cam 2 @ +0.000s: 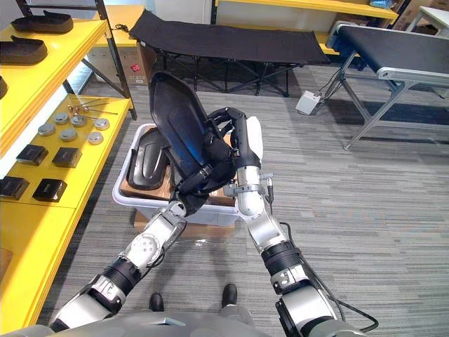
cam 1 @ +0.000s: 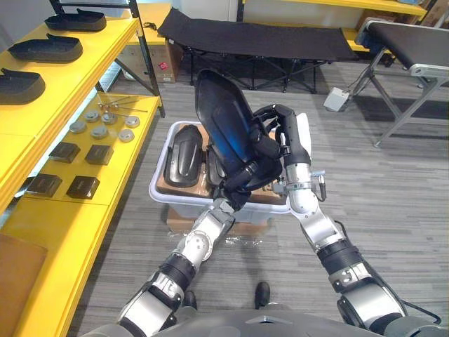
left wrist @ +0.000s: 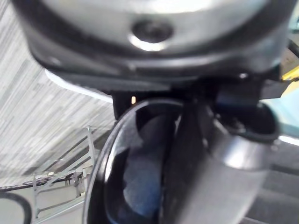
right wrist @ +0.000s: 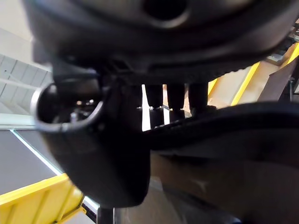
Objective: Walk over and take three plastic housings, then place them on the shelf
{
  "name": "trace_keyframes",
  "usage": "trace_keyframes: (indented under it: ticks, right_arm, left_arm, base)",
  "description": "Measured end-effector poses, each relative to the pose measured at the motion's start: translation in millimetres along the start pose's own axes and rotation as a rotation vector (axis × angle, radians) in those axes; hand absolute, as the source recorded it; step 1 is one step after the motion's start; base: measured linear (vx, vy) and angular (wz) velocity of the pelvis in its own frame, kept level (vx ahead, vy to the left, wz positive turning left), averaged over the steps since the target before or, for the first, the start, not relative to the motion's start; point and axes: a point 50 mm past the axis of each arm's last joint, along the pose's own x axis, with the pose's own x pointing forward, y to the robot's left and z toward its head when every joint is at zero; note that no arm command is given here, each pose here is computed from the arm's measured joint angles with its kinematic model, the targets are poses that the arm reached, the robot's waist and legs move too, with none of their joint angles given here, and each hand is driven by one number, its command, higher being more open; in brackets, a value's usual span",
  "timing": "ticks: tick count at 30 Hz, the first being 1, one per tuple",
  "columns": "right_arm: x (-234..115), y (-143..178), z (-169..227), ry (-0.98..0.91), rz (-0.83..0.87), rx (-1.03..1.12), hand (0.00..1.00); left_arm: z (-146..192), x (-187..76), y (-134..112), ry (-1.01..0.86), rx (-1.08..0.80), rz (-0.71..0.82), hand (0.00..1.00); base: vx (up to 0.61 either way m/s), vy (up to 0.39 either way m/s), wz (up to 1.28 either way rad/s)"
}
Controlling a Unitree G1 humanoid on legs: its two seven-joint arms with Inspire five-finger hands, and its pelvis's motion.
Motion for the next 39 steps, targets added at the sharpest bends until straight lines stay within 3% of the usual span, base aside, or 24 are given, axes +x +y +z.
trace_keyframes:
  ticks: [5,9,15,23,29,39]
  right_arm:
    - [-17.5,5.4,-7.3,0.038,0.014,0.047,1.00]
    - [-32.5,8.0,-18.8,0.114,0.037,0.064,1.00]
    - [-30.1,6.3,-13.8,0.125,0.016,0.101,1.00]
    - [-36.7,5.2,-12.3,0.151,-0.022,0.136,1.00]
    - [-60.8,2.6,-30.0,0.279,-0.039,0.197,1.00]
    - [-84.1,-5.6,-36.1,0.381,-0.086,0.430,1.00]
  left_arm:
    - [12.4,-0.4,3.7,-0.098,0.171,0.090,0.00]
    - [43.4,-3.5,-0.9,-0.262,0.256,0.184,0.00]
    - [73.9,-12.9,-4.9,-0.447,0.449,0.276,0.00]
    - [84.5,-40.9,25.2,-0.597,0.697,0.623,0.00]
    - [104.2,-60.0,32.7,-0.738,0.715,0.788,0.00]
    - [109.2,-106.4,37.6,-0.911,0.614,0.764,0.00]
  base:
    - [0.00,0.000,0.00]
    - [0.00,0.000,0.00]
    - [0.00,0.000,0.00]
    - [0.00,0.000,0.00]
    - [0.00,0.000,0.00]
    - [0.00,0.000,-0.01]
